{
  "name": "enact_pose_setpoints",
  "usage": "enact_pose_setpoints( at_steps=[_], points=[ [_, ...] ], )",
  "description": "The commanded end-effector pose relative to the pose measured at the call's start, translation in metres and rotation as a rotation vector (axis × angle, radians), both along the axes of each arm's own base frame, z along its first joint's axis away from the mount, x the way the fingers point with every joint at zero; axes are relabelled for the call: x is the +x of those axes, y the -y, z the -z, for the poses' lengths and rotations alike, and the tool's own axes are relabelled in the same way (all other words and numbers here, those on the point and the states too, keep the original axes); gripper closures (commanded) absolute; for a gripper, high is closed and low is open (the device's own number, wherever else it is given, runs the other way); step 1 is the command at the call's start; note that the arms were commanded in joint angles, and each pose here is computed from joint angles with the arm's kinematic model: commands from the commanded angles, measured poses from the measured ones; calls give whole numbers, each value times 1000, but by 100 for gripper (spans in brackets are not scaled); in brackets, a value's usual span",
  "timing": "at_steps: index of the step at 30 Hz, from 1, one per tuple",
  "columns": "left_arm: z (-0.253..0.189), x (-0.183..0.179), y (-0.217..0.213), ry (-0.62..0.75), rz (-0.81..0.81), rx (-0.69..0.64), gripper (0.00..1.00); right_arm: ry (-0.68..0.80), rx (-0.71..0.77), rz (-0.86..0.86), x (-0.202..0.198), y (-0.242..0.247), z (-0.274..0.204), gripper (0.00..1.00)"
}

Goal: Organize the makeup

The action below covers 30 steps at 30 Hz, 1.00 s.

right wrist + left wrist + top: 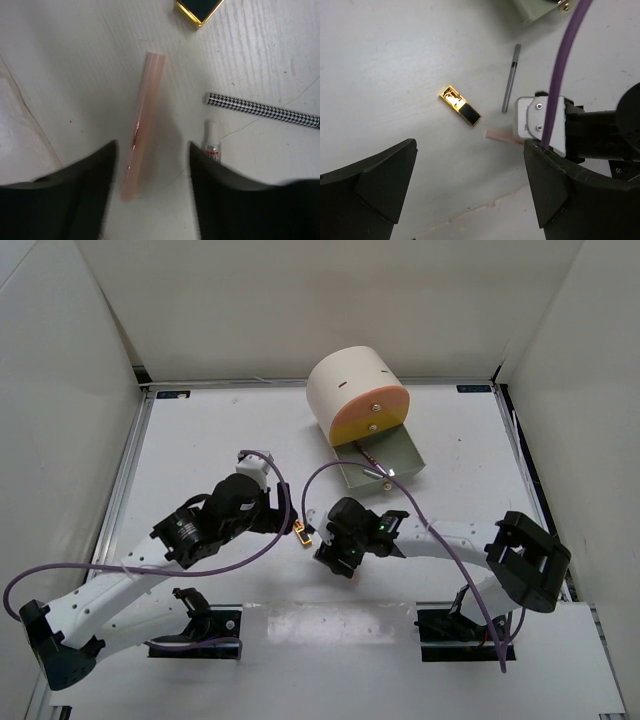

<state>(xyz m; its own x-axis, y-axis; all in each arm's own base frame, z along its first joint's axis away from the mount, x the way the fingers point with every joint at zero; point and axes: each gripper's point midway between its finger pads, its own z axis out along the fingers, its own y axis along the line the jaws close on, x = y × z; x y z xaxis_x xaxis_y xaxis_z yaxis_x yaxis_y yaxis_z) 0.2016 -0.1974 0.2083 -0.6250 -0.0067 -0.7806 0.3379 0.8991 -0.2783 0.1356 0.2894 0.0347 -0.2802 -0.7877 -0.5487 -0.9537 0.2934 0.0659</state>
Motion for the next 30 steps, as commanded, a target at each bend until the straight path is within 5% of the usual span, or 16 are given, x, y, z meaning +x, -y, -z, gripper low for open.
enact_pose_setpoints(
  at_steps=[1,2,5,12,18,21,27,30],
  points=[
    [16,-7,-11,-87,-97,-11,2,108,99,-19,18,-28,-18,48],
    [17,-7,-13,-92,-110,-7,2,101,86,-13,14,-24,-10,56],
    [20,-4,-10,-86,-103,0,2,78,96,-15,6,-24,-1,43],
    [21,11,1,-69,-87,51,2,107,20,31,-4,-11,26,45],
    [16,16,1,-60,-100,55,2,188,6,95,6,-4,25,75],
    [11,16,0,-39,-97,53,2,246,104,108,14,-15,-5,98],
    [7,20,-2,-10,-93,68,2,390,337,218,46,-20,-101,100],
    [7,22,8,3,-33,73,2,472,406,422,99,9,-139,100]
  ],
)
